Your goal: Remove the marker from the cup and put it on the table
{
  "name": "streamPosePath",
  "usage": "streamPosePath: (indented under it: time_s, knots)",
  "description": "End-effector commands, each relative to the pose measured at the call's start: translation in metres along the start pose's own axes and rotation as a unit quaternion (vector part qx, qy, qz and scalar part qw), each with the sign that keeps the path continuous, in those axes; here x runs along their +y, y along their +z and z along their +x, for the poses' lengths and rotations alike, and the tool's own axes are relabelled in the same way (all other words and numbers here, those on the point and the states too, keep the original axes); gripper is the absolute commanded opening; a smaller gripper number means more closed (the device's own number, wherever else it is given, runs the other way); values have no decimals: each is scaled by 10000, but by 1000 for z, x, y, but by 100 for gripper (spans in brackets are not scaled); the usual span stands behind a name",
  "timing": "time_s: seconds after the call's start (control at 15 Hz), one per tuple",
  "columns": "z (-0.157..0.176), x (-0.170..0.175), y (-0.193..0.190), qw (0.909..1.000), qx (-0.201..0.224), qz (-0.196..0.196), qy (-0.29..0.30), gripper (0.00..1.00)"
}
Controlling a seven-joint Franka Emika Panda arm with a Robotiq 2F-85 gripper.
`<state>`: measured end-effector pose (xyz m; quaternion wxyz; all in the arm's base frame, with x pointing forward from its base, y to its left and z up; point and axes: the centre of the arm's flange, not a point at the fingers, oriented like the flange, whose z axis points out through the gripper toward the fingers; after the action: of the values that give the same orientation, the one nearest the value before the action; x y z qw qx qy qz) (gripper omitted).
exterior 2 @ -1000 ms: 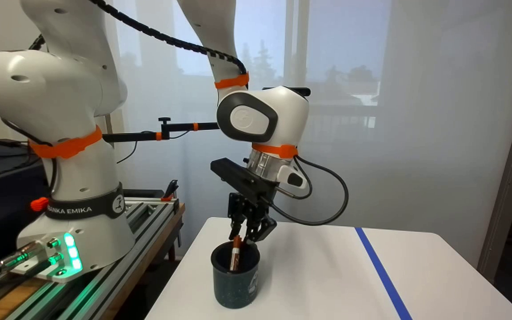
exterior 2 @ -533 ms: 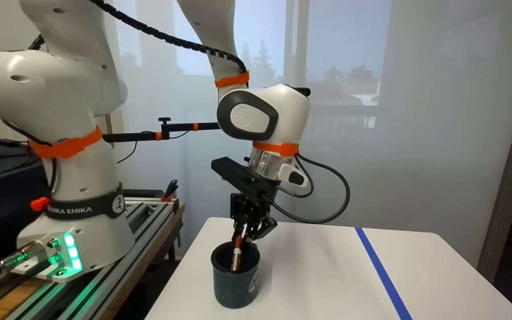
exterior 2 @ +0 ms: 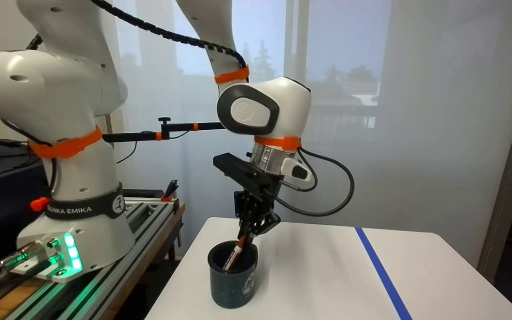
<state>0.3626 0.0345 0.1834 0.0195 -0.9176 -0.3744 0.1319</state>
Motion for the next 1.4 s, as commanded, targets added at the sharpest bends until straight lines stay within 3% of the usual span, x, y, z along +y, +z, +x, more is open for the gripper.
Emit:
streamPosePath:
  time_s: [0.0,0.33,0.87,1.13,1.33]
  knots:
    - [-41,-27,-2,9999,73,-91,79,5]
    - [-46,-32,-18,9997,169,-98,143,5]
    - [-45,-47,-111,9970,569,-470,217,5]
    - [-47,-35,-162,9938,485,-1001,92,5]
    - [-35,-10,-182,9865,342,-1576,-290,5]
